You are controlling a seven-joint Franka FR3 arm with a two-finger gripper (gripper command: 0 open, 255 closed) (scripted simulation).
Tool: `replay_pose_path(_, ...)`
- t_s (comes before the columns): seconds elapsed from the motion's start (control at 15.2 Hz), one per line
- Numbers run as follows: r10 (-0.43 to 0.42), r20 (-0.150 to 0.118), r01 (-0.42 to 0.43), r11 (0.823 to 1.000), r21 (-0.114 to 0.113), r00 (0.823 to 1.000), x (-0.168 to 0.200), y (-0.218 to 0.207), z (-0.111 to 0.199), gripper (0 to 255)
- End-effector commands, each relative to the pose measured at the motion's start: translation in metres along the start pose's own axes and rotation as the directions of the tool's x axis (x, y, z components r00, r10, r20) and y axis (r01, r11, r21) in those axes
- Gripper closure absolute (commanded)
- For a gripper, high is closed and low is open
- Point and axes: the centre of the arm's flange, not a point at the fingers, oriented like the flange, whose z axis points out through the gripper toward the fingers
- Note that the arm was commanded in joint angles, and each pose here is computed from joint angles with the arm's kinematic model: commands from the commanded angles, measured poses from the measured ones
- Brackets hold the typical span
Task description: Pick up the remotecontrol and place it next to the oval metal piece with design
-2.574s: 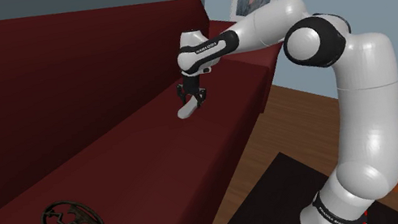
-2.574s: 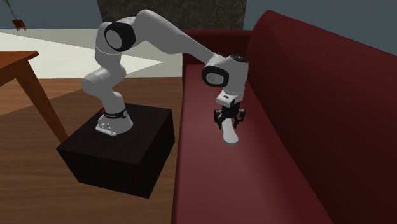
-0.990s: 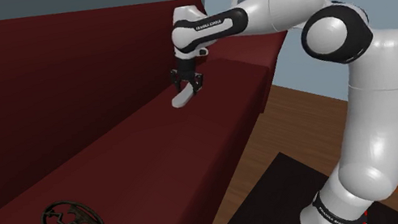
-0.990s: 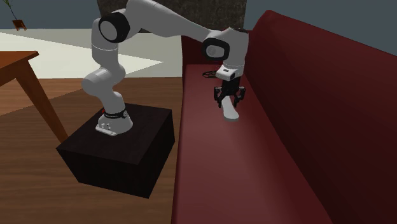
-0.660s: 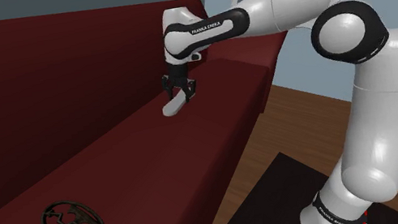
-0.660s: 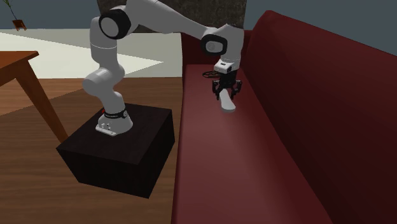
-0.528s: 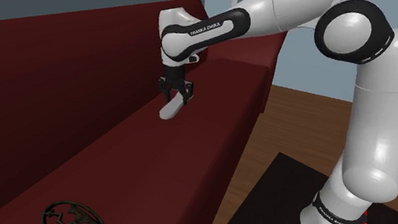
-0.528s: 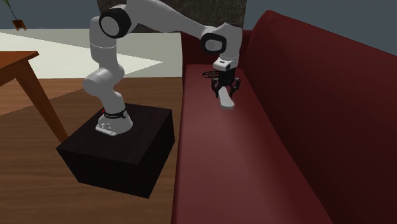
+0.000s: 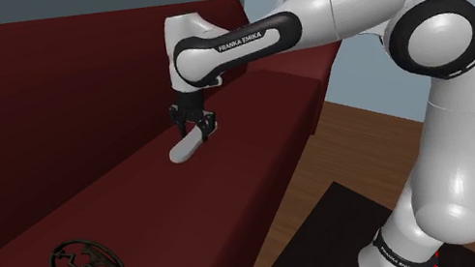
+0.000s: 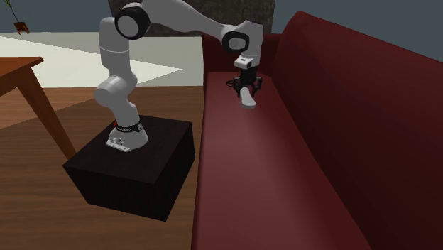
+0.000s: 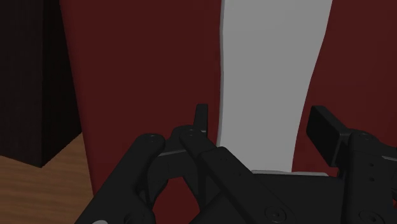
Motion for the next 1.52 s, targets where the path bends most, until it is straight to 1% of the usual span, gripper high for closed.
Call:
replay_pose_path(0.0, 0.002, 0.000, -0.002, 1.000, 0.001, 1.000, -0.027, -0.003, 0.001, 255)
replay_pose_path(0.79, 0.002, 0.000, -0.002, 1.000, 0.001, 1.000, -0.185, -0.010, 0.000, 255)
replay_pose_path(0.86, 0.002, 0.000, -0.002, 1.000, 0.001, 1.000, -0.209, -0.011, 0.000, 255)
replay_pose_path(1.45, 0.002, 0.000, -0.002, 1.000, 0.001, 1.000, -0.209, -0.013, 0.047, 255)
